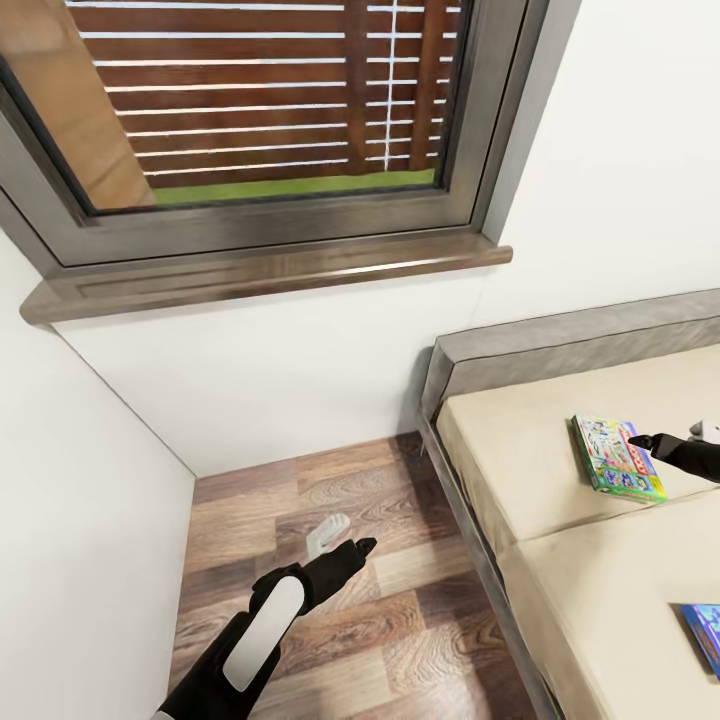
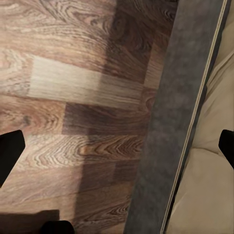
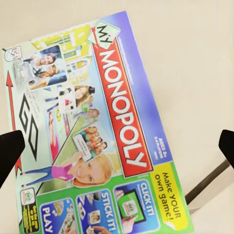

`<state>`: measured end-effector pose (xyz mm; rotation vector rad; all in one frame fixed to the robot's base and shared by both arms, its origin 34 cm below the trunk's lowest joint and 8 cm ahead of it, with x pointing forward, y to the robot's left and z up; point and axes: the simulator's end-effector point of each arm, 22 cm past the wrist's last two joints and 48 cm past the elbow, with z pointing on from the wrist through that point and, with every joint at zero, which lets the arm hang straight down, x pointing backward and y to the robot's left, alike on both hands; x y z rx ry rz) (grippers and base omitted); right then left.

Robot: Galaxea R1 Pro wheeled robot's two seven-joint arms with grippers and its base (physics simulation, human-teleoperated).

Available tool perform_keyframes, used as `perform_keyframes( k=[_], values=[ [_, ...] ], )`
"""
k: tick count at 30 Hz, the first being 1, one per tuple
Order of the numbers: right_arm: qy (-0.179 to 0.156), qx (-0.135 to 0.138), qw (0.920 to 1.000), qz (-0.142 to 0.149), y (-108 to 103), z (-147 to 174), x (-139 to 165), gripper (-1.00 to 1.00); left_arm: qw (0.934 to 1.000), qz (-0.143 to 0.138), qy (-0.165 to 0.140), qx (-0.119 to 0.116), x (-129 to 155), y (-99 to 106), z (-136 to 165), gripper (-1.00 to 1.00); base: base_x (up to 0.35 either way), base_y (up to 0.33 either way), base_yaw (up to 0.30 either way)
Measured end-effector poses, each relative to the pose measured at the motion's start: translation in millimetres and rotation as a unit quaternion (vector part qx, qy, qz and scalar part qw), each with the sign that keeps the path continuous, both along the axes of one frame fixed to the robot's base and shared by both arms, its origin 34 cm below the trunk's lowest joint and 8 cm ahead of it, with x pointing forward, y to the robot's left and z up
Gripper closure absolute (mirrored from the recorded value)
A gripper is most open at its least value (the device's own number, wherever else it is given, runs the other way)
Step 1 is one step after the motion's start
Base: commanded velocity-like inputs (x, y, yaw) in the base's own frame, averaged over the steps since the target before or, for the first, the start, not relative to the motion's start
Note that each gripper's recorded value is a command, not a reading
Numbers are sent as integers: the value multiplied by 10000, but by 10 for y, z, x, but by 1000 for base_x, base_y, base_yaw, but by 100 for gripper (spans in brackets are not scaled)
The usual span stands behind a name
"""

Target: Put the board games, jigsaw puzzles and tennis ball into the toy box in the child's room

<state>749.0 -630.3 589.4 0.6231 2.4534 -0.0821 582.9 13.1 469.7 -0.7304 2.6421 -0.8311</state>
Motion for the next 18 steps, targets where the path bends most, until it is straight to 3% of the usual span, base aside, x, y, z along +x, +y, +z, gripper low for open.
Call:
perform_keyframes(
  k=[18],
  values=[
    [64, -4, 10000, -4, -21, -64, -19, -100, 9996, 31, 265, 37, -253, 61, -183, -100, 0, 0, 0]
  ],
)
